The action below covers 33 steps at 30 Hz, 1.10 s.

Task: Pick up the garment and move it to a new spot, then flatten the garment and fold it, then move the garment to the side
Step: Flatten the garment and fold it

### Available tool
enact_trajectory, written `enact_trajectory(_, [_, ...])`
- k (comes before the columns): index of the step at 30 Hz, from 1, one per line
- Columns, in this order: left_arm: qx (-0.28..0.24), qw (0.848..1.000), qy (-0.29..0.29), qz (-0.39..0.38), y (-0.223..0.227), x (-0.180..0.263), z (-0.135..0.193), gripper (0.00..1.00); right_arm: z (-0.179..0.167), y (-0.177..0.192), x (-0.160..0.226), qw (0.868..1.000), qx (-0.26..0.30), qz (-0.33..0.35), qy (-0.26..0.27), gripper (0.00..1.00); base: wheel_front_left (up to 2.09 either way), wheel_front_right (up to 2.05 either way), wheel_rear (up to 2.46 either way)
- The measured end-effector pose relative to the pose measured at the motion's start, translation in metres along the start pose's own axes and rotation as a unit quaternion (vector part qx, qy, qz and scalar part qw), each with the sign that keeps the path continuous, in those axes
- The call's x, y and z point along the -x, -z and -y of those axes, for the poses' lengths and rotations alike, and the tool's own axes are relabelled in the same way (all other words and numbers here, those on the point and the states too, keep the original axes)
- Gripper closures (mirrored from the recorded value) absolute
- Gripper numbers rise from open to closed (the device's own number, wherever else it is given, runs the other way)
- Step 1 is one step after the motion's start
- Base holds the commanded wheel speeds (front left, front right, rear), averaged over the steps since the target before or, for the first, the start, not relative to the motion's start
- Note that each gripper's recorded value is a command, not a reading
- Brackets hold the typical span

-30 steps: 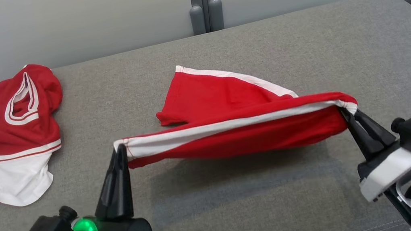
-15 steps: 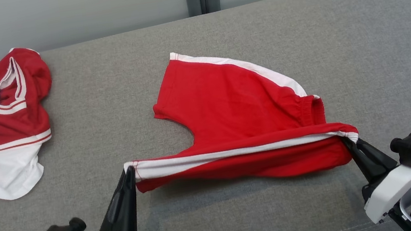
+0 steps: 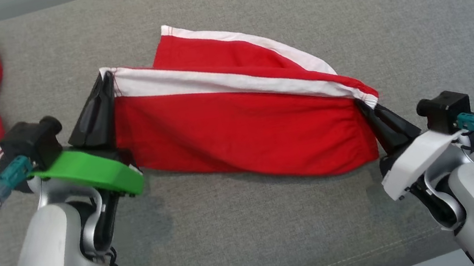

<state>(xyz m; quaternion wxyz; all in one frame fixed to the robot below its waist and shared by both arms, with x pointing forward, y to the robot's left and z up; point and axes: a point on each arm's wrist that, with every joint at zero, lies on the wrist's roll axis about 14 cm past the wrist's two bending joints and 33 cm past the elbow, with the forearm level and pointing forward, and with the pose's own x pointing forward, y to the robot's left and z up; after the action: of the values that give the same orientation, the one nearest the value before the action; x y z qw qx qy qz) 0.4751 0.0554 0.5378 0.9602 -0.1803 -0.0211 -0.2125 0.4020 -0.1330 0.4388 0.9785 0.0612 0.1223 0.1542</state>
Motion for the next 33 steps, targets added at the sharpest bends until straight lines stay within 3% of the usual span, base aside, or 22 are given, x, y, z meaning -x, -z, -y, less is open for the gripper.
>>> enact_trajectory(12, [-0.039, 0.996, 0.016, -0.083, 0.055, -0.079, -0.016, 1.00, 0.008, 0.020, -0.034, 0.999, -0.042, -0.027, 0.018, 1.00, 0.00, 0.00, 0.00])
enact_trajectory(25, [-0.025, 0.989, 0.030, -0.144, 0.131, -0.125, -0.021, 1.00, 0.041, 0.052, -0.052, 0.995, -0.048, -0.057, 0.061, 1.00, 0.00, 0.00, 0.00])
enact_trajectory(26, [-0.023, 0.989, 0.028, -0.146, 0.134, -0.126, -0.022, 1.00, 0.042, 0.053, -0.052, 0.995, -0.048, -0.058, 0.061, 0.92, 0.00, 0.00, 0.00])
enact_trajectory(27, [-0.022, 0.989, 0.028, -0.147, 0.136, -0.127, -0.022, 1.00, 0.043, 0.054, -0.053, 0.995, -0.047, -0.057, 0.062, 0.73, 0.00, 0.00, 0.00])
enact_trajectory(28, [-0.021, 0.989, 0.027, -0.146, 0.138, -0.128, -0.023, 1.00, 0.044, 0.054, -0.054, 0.995, -0.047, -0.056, 0.063, 0.73, 0.00, 0.00, 0.00])
enact_trajectory(29, [-0.020, 0.989, 0.026, -0.145, 0.138, -0.130, -0.023, 0.85, 0.045, 0.054, -0.054, 0.995, -0.046, -0.056, 0.064, 0.54, 0.00, 0.00, 0.00])
enact_trajectory(30, [-0.019, 0.990, 0.026, -0.140, 0.136, -0.132, -0.022, 0.64, 0.045, 0.054, -0.054, 0.995, -0.046, -0.054, 0.064, 0.09, 0.00, 0.00, 0.00])
enact_trajectory(31, [-0.018, 0.990, 0.027, -0.135, 0.134, -0.134, -0.021, 0.26, 0.046, 0.054, -0.054, 0.996, -0.045, -0.052, 0.065, 0.00, 0.00, 0.00, 0.00])
enact_trajectory(32, [-0.018, 0.991, 0.028, -0.128, 0.131, -0.136, -0.019, 0.00, 0.047, 0.053, -0.055, 0.996, -0.044, -0.050, 0.066, 0.00, 0.00, 0.00, 0.00])
enact_trajectory(33, [-0.017, 0.992, 0.029, -0.123, 0.129, -0.137, -0.018, 0.00, 0.048, 0.053, -0.054, 0.996, -0.043, -0.049, 0.067, 0.00, 0.00, 0.00, 0.00])
